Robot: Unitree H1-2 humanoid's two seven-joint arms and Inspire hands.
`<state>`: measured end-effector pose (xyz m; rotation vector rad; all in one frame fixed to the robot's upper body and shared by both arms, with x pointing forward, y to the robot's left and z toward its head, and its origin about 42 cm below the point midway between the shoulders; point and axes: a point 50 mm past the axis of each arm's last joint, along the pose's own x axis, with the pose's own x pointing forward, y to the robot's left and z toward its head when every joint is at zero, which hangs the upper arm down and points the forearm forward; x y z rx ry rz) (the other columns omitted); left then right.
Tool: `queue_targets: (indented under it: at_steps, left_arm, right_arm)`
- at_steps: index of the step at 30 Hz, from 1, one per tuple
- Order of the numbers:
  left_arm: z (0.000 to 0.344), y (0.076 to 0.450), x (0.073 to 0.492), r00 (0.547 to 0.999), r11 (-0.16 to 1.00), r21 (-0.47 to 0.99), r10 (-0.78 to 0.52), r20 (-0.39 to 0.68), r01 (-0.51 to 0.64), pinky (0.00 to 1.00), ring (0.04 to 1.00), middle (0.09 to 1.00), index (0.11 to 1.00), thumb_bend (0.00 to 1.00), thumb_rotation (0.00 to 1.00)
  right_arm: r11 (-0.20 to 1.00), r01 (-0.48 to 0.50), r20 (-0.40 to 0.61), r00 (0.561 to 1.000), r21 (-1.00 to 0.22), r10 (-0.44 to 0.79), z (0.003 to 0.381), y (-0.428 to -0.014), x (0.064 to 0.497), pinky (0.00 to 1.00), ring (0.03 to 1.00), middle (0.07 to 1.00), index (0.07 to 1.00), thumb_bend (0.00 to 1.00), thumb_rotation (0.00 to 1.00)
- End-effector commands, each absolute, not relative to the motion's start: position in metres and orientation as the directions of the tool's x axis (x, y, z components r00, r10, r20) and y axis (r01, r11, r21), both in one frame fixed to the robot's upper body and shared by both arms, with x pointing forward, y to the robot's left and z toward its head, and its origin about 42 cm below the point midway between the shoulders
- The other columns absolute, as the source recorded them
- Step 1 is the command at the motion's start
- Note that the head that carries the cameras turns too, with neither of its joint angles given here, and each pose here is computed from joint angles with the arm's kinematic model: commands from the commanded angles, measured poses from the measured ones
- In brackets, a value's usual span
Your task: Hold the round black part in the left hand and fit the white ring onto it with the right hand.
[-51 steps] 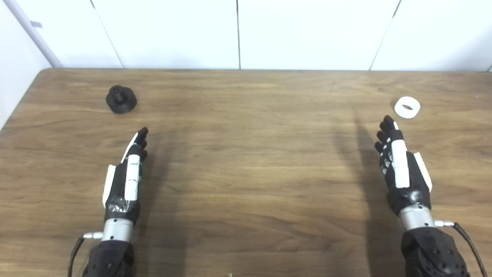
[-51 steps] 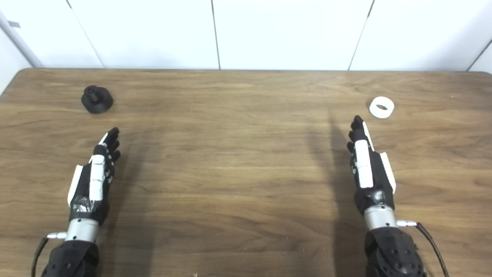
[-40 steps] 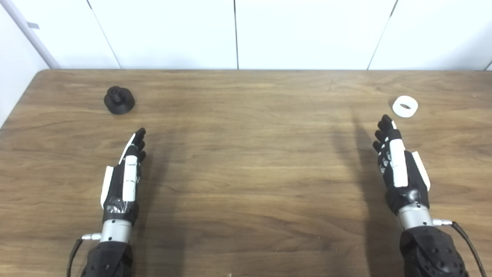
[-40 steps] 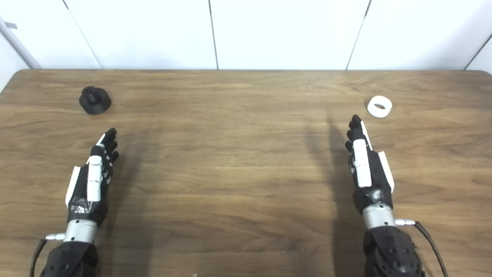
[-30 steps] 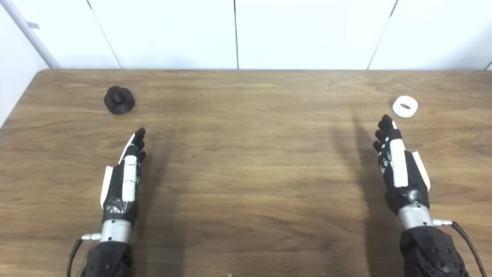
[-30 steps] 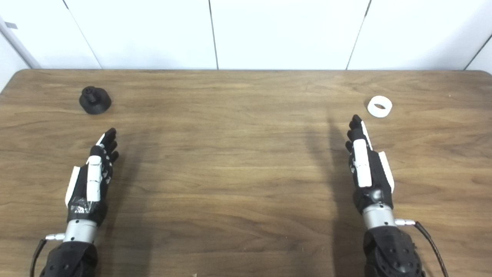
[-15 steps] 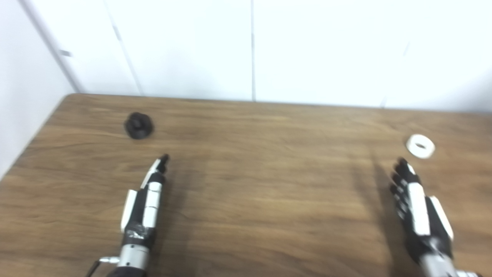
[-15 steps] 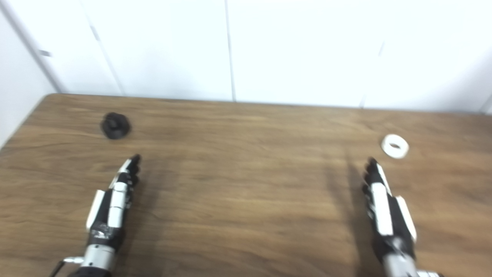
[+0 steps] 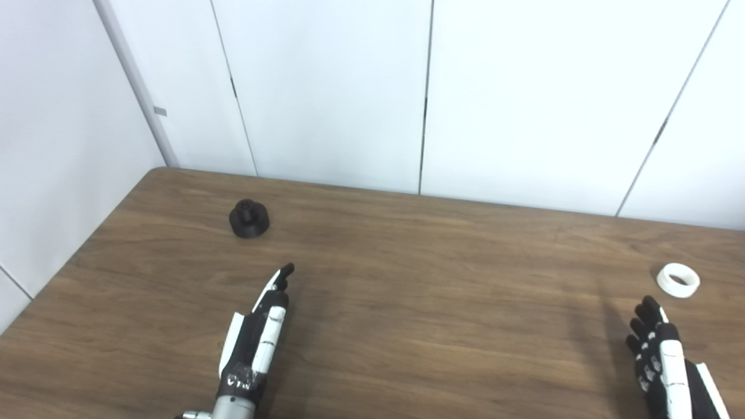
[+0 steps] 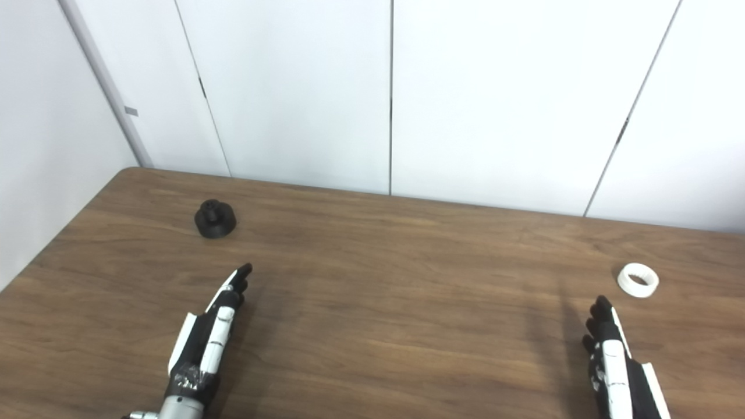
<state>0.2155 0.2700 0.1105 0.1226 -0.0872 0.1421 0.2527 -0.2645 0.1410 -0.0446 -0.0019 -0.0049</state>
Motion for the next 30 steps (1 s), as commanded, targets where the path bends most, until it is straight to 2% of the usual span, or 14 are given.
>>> queue_targets:
  at_steps: [1, 2, 4, 6, 7, 8, 9, 13, 14, 17, 20, 30]
  left_arm:
    - [0.105, 0.261, 0.213, 0.986, 0.984, 0.102, 0.138, 0.089, -0.147, 1.0, 1.0, 0.996, 0.963, 0.52, 0.88]
    - [0.106, 0.262, 0.213, 0.986, 0.982, 0.116, 0.143, 0.085, -0.152, 1.0, 1.0, 0.996, 0.963, 0.52, 0.87]
    - [0.109, 0.263, 0.213, 0.984, 0.972, 0.162, 0.157, 0.088, -0.169, 1.0, 1.0, 0.999, 0.966, 0.55, 0.71]
    - [0.113, 0.265, 0.213, 0.979, 0.959, 0.205, 0.178, 0.101, -0.196, 1.0, 0.997, 0.995, 0.967, 0.56, 0.65]
    - [0.117, 0.267, 0.214, 0.975, 0.953, 0.219, 0.191, 0.111, -0.211, 0.99, 0.989, 0.987, 0.961, 0.58, 0.58]
    - [0.12, 0.269, 0.215, 0.972, 0.945, 0.238, 0.201, 0.121, -0.225, 0.99, 0.988, 0.981, 0.954, 0.65, 0.49]
    - [0.125, 0.271, 0.217, 0.968, 0.935, 0.26, 0.213, 0.131, -0.241, 0.99, 0.988, 0.981, 0.954, 0.65, 0.49]
    - [0.149, 0.284, 0.228, 0.951, 0.901, 0.315, 0.255, 0.174, -0.299, 1.0, 0.988, 0.964, 0.938, 0.84, 0.34]
    - [0.156, 0.288, 0.232, 0.947, 0.89, 0.332, 0.263, 0.186, -0.313, 1.0, 0.986, 0.961, 0.933, 0.86, 0.32]
    - [0.172, 0.302, 0.241, 0.936, 0.859, 0.38, 0.28, 0.211, -0.343, 1.0, 0.986, 0.955, 0.931, 0.9, 0.29]
    - [0.187, 0.316, 0.249, 0.929, 0.82, 0.439, 0.304, 0.212, -0.368, 1.0, 0.985, 0.96, 0.931, 0.95, 0.3]
    - [0.213, 0.368, 0.274, 0.912, 0.722, 0.562, 0.363, 0.188, -0.404, 1.0, 0.996, 0.968, 0.923, 0.98, 0.33]
  right_arm:
    - [0.998, -0.007, 0.052, 0.999, -0.057, 0.01, 0.153, -0.263, 0.254, 1.0, 1.0, 1.0, 1.0, 0.4, 1.0]
    - [0.999, -0.009, 0.054, 0.998, -0.052, 0.012, 0.153, -0.263, 0.254, 1.0, 1.0, 1.0, 1.0, 0.39, 1.0]
    - [0.999, -0.014, 0.057, 0.998, -0.046, 0.017, 0.153, -0.262, 0.254, 1.0, 1.0, 1.0, 1.0, 0.36, 1.0]
    - [0.999, -0.018, 0.058, 0.998, -0.045, 0.021, 0.153, -0.262, 0.254, 1.0, 1.0, 1.0, 1.0, 0.35, 1.0]
    - [0.999, -0.018, 0.057, 0.998, -0.044, 0.021, 0.152, -0.261, 0.254, 1.0, 1.0, 1.0, 1.0, 0.35, 1.0]
    - [0.999, -0.017, 0.057, 0.998, -0.044, 0.02, 0.152, -0.261, 0.255, 1.0, 1.0, 1.0, 1.0, 0.35, 1.0]
    - [0.999, -0.014, 0.055, 0.998, -0.046, 0.017, 0.152, -0.26, 0.255, 1.0, 1.0, 1.0, 1.0, 0.35, 1.0]
    - [0.999, -0.013, 0.058, 0.998, -0.041, 0.015, 0.151, -0.258, 0.255, 1.0, 1.0, 1.0, 1.0, 0.35, 1.0]
    - [0.999, -0.011, 0.057, 0.998, -0.045, 0.014, 0.152, -0.258, 0.256, 1.0, 1.0, 1.0, 1.0, 0.34, 1.0]
    - [0.999, -0.005, 0.05, 0.999, -0.054, 0.007, 0.152, -0.257, 0.255, 1.0, 1.0, 1.0, 1.0, 0.37, 1.0]
    - [0.999, -0.001, 0.05, 0.999, -0.054, 0.004, 0.152, -0.257, 0.254, 1.0, 1.0, 1.0, 1.0, 0.37, 1.0]
    - [0.998, 0.009, 0.048, 0.999, -0.056, -0.007, 0.153, -0.254, 0.254, 1.0, 1.0, 1.0, 1.0, 0.34, 1.0]
